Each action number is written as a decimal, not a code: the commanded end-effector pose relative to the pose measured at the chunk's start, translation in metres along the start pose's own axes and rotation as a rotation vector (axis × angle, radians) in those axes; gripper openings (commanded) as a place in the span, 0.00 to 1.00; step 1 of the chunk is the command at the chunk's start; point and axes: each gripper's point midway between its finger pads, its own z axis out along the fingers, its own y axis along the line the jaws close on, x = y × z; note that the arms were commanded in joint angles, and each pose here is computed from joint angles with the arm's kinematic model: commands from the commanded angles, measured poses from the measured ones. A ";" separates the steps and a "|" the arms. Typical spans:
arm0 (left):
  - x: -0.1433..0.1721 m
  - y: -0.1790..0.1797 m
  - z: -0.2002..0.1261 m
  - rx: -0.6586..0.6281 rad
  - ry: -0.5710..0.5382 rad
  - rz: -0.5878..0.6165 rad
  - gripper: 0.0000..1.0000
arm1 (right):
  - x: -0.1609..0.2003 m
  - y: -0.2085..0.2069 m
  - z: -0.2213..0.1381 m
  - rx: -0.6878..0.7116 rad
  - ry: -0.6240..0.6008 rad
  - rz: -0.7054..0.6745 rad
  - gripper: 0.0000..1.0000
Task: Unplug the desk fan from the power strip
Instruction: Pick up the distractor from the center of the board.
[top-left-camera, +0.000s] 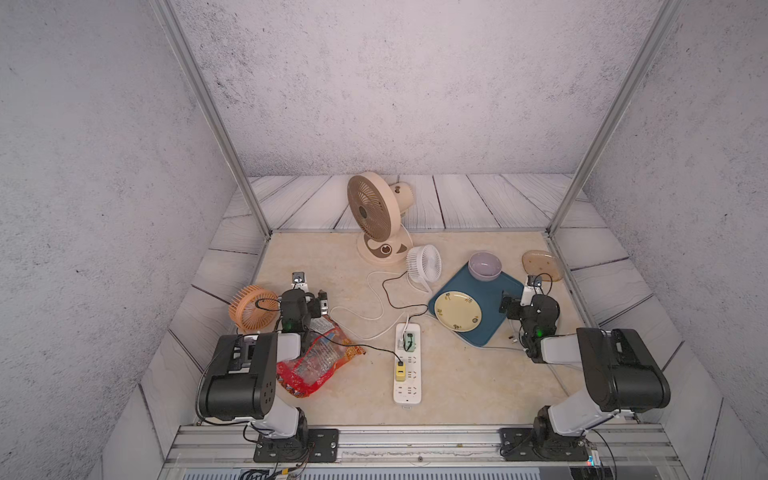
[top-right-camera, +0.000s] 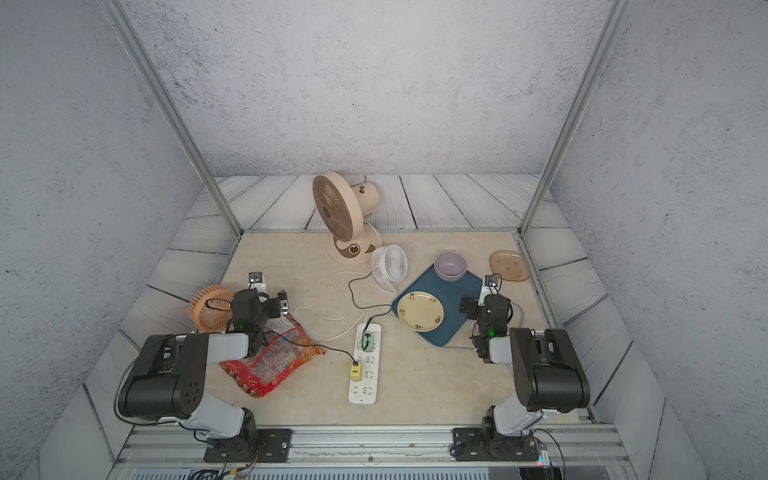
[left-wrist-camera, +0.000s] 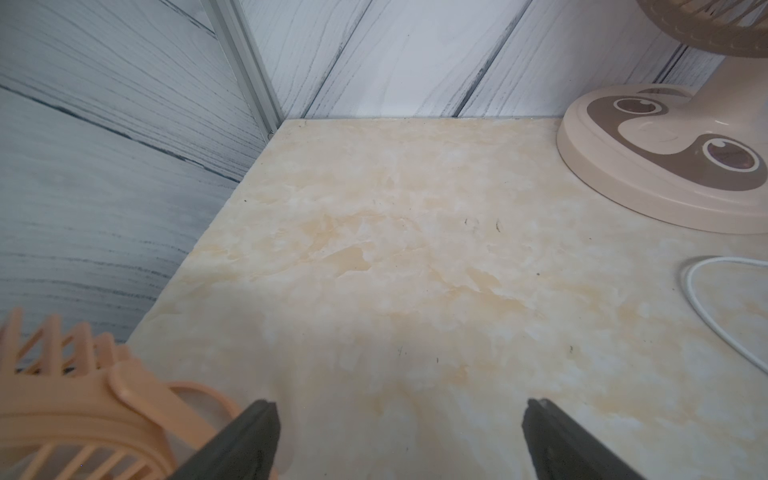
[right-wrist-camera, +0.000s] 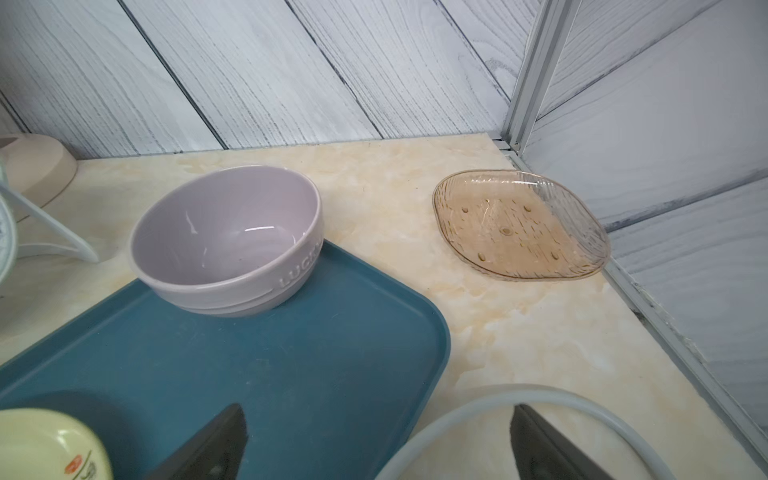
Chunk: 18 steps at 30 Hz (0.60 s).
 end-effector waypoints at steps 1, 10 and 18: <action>-0.012 -0.002 0.000 0.009 -0.030 0.002 0.98 | -0.008 0.001 0.001 -0.005 -0.025 -0.006 0.99; -0.012 -0.002 0.000 0.011 -0.028 0.002 0.98 | -0.008 0.002 0.001 -0.007 -0.023 -0.007 0.99; -0.016 -0.003 -0.001 0.015 -0.041 0.004 0.98 | -0.008 0.014 0.002 -0.106 -0.011 -0.017 0.99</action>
